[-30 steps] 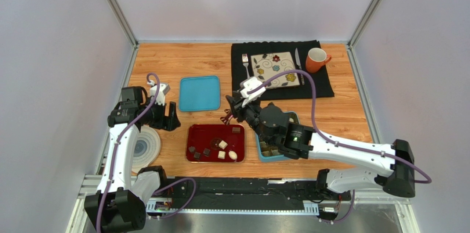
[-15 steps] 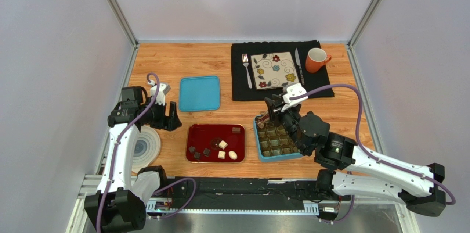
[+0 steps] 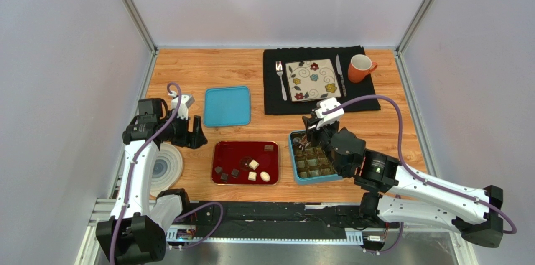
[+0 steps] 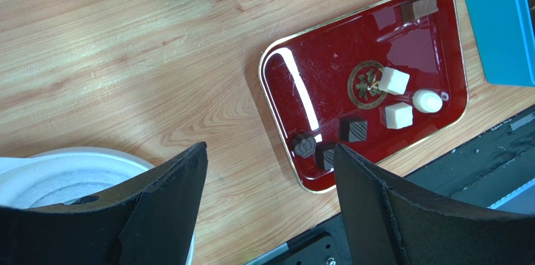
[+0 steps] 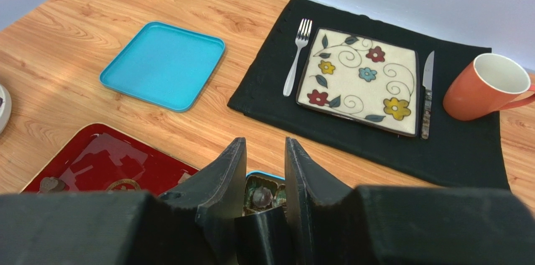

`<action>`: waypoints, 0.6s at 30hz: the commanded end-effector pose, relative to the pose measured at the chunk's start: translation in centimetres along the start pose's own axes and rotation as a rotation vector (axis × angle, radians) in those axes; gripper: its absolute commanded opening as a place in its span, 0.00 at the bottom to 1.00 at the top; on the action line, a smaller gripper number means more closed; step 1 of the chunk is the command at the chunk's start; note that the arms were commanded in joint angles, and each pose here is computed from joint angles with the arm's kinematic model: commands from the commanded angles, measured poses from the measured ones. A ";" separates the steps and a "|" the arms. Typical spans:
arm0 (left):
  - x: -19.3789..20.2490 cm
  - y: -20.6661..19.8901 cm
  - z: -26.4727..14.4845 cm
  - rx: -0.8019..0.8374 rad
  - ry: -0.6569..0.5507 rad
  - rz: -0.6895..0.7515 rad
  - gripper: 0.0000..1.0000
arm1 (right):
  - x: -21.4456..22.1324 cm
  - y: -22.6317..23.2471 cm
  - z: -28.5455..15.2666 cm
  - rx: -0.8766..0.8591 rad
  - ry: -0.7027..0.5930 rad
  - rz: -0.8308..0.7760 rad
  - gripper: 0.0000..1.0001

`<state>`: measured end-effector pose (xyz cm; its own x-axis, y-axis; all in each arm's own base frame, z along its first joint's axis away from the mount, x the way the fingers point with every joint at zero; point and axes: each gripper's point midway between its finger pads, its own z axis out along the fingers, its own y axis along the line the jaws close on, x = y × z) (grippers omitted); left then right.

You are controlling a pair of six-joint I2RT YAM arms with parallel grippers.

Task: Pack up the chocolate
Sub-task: Place the fake chocolate in the packing box.

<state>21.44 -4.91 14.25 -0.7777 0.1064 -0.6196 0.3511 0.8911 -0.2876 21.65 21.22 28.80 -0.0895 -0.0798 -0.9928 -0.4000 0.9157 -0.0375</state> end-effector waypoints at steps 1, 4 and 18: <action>-1.2 -0.1 -0.5 0.003 -0.038 0.021 0.82 | 0.2 0.2 0.3 0.001 -0.006 0.049 0.00; -1.1 -0.1 -0.5 0.002 -0.036 0.022 0.82 | 0.4 0.6 0.5 -0.007 -0.006 0.059 0.00; -1.1 0.1 -0.6 -0.009 -0.035 0.027 0.82 | 0.8 1.4 1.7 -0.015 -0.004 0.089 0.19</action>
<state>21.43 -4.89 14.24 -0.7769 0.1092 -0.6201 0.3530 0.8911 -0.2853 22.21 22.35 26.14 -0.1398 -0.0813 -0.9868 -0.4037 0.9147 -0.0181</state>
